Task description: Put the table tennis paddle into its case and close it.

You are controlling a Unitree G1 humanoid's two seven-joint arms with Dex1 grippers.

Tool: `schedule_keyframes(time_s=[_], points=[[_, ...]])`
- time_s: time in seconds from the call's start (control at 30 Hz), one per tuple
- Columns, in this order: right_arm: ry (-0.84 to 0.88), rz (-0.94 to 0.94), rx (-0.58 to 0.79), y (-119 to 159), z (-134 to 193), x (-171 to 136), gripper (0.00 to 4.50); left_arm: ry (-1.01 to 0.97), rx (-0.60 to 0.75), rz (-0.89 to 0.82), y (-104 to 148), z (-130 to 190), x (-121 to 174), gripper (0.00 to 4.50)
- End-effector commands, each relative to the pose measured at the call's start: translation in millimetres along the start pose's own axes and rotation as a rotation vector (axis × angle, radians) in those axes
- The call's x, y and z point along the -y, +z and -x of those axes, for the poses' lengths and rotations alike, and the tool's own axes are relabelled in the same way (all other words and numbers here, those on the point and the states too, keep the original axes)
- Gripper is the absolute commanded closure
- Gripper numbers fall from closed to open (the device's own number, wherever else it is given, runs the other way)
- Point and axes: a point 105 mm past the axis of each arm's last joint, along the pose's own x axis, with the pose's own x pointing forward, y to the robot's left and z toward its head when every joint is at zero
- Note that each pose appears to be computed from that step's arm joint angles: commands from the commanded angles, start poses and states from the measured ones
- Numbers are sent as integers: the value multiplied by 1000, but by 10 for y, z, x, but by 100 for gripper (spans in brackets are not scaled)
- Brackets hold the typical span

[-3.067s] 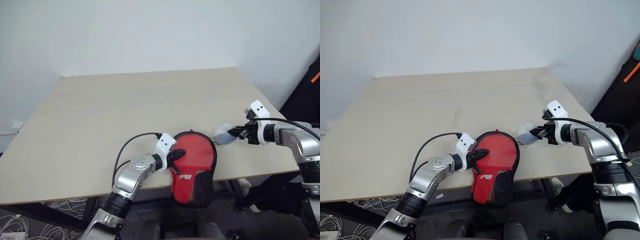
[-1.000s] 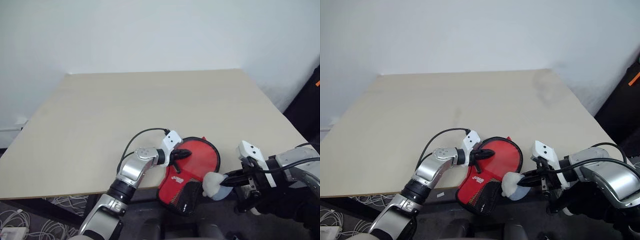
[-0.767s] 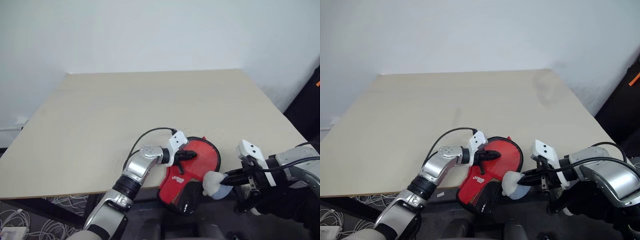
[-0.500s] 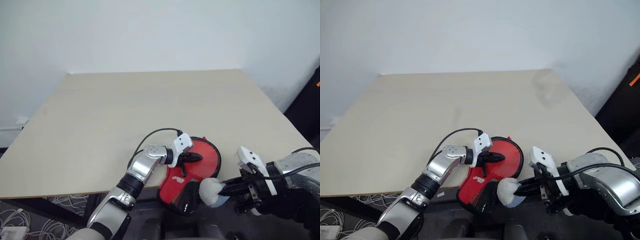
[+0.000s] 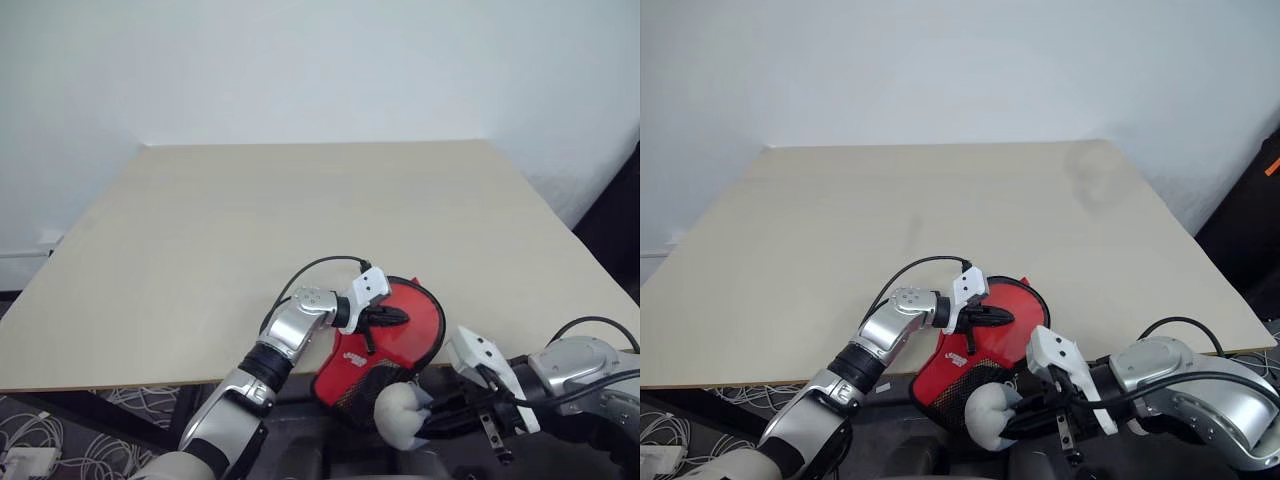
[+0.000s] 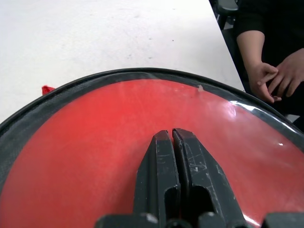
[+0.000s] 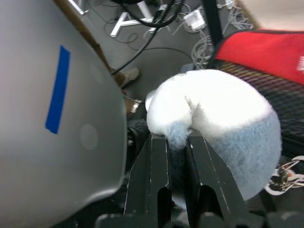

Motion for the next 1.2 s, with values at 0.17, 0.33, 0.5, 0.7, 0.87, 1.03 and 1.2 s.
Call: schedule_keyframes(time_s=[0.17,0.33,0.5,0.7,0.87,1.03,1.2], points=[[185,-2,5,-21,-99,-454,447,-31,-62,10,-118,-52,33,450],[229,34,46,88,-151,-553,447,-34,-57,10,-94,-78,35,450],[278,75,118,289,-217,-668,447,-30,-51,15,-71,-90,30,450],[268,51,166,362,-314,-679,447,-5,-42,18,-46,-99,-21,450],[187,34,162,352,-302,-520,317,19,-29,21,-45,-71,-53,450],[75,40,202,475,-111,-229,136,89,13,-3,25,93,-139,319],[-113,58,310,763,204,225,0,324,146,-23,396,543,-556,145]])
